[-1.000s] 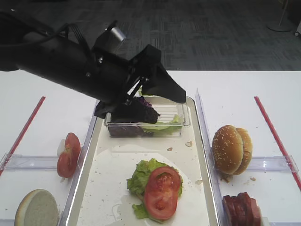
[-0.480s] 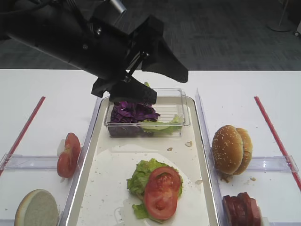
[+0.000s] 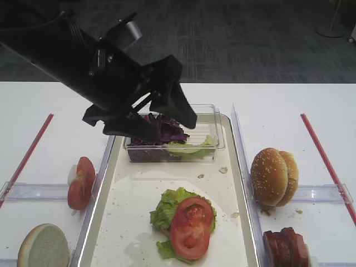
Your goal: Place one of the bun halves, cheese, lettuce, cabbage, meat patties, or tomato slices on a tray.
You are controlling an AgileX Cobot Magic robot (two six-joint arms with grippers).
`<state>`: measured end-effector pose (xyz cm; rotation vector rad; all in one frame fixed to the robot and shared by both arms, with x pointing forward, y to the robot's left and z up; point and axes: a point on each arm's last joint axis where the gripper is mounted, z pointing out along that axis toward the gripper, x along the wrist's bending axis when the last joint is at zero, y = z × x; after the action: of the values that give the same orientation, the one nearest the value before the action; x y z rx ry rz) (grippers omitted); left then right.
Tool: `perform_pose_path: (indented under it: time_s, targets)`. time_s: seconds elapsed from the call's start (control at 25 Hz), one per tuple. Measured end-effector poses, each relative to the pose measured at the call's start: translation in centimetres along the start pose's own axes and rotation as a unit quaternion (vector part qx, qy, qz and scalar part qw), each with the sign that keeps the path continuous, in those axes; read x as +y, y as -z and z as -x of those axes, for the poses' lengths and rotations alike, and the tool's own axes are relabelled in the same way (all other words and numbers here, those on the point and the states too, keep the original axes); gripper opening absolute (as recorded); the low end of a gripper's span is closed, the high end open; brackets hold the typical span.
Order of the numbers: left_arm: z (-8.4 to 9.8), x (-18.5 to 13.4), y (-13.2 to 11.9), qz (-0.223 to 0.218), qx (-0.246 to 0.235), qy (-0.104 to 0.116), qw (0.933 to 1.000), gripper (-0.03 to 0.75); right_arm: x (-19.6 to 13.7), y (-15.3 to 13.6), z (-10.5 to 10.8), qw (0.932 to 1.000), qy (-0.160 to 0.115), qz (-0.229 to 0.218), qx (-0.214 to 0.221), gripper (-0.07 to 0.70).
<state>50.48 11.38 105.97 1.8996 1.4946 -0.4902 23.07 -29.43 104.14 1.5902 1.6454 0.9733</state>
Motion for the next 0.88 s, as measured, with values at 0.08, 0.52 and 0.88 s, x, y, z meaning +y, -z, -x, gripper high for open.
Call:
perform_pose_path:
  time_s: [0.08, 0.52, 0.88]
  targets:
    - [-0.4, -0.2, 0.0, -0.011, 0.023, -0.003, 0.9997, 0.511, 0.0, 0.0, 0.0, 1.0, 0.0, 0.0, 0.0, 0.302]
    - [-2.7, -1.2, 0.5, -0.075, 0.149, -0.04, 0.9852, 0.511, 0.0, 0.0, 0.0, 1.0, 0.0, 0.0, 0.0, 0.302]
    - [-4.6, -1.6, 1.5, -0.113, 0.259, -0.06, 0.9573, 0.511, 0.0, 0.0, 0.0, 1.0, 0.0, 0.0, 0.0, 0.302]
